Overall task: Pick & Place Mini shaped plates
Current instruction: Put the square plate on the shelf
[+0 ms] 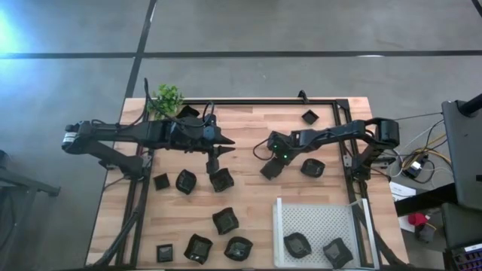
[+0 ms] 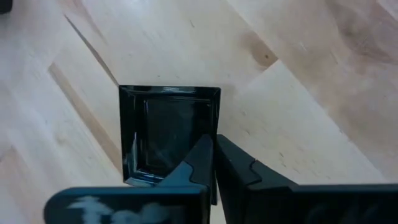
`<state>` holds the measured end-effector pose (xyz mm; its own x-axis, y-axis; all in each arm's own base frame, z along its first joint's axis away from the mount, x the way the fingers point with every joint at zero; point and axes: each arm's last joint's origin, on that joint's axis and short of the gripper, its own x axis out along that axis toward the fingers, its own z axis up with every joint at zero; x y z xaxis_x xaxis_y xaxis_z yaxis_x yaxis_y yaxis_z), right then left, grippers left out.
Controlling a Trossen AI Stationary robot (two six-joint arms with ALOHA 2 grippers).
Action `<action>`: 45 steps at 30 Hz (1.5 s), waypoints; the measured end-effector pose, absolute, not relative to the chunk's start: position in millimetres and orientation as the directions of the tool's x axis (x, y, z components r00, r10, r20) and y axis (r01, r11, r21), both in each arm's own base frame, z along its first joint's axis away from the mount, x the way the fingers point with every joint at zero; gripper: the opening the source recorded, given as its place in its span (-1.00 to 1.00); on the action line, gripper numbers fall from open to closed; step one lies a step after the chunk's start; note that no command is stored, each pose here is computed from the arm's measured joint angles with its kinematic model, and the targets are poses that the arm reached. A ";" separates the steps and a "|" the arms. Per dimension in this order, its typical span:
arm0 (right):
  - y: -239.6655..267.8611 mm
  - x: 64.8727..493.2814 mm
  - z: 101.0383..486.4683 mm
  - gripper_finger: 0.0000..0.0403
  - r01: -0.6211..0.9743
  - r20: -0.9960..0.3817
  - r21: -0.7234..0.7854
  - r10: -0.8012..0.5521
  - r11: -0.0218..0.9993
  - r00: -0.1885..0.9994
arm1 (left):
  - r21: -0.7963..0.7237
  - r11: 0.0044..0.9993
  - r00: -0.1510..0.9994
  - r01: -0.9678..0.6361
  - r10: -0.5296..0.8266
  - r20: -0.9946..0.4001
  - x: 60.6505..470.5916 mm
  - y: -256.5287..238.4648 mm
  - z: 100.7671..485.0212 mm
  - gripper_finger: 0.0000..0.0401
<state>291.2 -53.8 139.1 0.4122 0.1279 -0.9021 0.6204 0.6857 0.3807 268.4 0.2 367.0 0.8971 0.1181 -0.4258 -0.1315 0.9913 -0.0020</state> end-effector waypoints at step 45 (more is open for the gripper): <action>73.8 192.8 211.3 -0.96 0.141 -0.900 0.433 0.422 0.890 0.107 | 0.009 0.992 0.887 -0.126 0.117 -0.446 267.5 0.1 365.0 -0.58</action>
